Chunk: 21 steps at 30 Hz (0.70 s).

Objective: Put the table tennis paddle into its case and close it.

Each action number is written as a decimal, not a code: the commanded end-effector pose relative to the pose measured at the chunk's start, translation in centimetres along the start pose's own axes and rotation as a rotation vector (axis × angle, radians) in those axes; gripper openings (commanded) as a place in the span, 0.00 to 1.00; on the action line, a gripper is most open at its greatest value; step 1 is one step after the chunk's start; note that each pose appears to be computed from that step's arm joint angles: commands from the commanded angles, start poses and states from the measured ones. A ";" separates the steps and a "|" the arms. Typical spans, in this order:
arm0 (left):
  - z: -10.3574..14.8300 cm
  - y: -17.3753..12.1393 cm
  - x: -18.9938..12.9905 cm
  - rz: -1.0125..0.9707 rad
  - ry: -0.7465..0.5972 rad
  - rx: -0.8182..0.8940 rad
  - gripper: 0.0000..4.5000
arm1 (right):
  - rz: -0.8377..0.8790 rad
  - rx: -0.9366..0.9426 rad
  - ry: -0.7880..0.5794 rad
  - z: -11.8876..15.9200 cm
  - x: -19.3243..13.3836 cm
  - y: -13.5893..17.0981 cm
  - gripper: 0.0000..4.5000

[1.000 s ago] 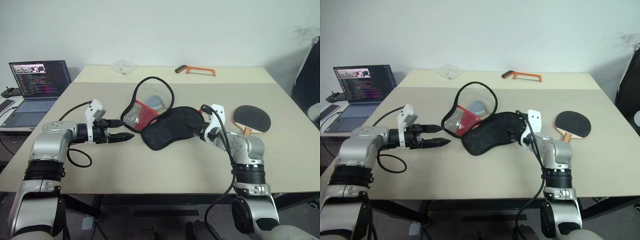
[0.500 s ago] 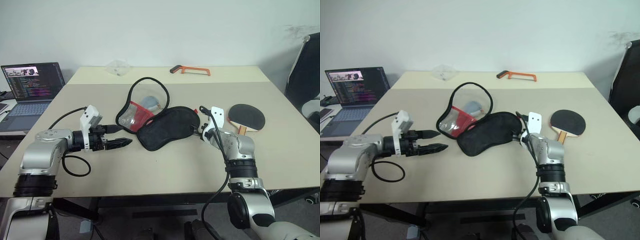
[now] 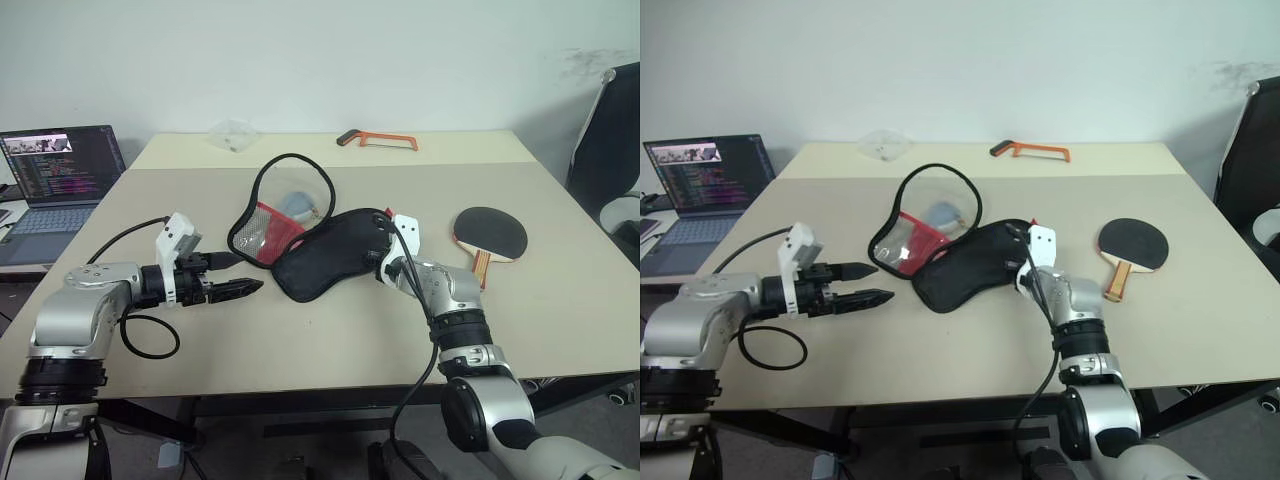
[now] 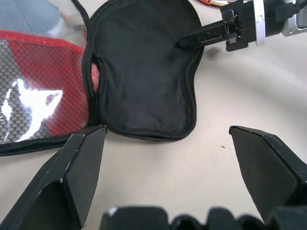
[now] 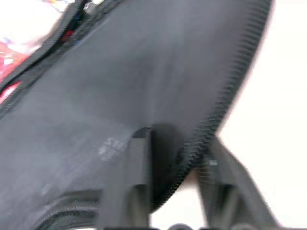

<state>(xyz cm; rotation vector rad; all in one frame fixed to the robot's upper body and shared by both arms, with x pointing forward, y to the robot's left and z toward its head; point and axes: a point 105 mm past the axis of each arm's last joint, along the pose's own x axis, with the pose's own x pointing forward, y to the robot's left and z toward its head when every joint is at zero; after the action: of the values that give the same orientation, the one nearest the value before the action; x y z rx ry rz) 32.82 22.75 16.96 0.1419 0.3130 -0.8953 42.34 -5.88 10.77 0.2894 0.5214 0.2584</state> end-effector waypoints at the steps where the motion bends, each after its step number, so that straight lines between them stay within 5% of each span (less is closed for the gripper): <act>1: 1.5 -0.1 -0.9 0.017 -0.033 0.048 1.00 | -0.027 -0.033 -0.059 1.9 -0.2 -0.9 0.02; 21: 1.6 -0.3 0.0 -0.001 -0.037 0.056 1.00 | 0.059 -0.914 -0.055 7.7 0.1 -4.9 0.01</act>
<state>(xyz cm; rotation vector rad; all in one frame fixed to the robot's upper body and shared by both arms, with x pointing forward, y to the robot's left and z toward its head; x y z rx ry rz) 32.94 22.53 17.34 0.1494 0.2949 -0.8925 46.68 -11.85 13.38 -0.5023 0.3633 0.5185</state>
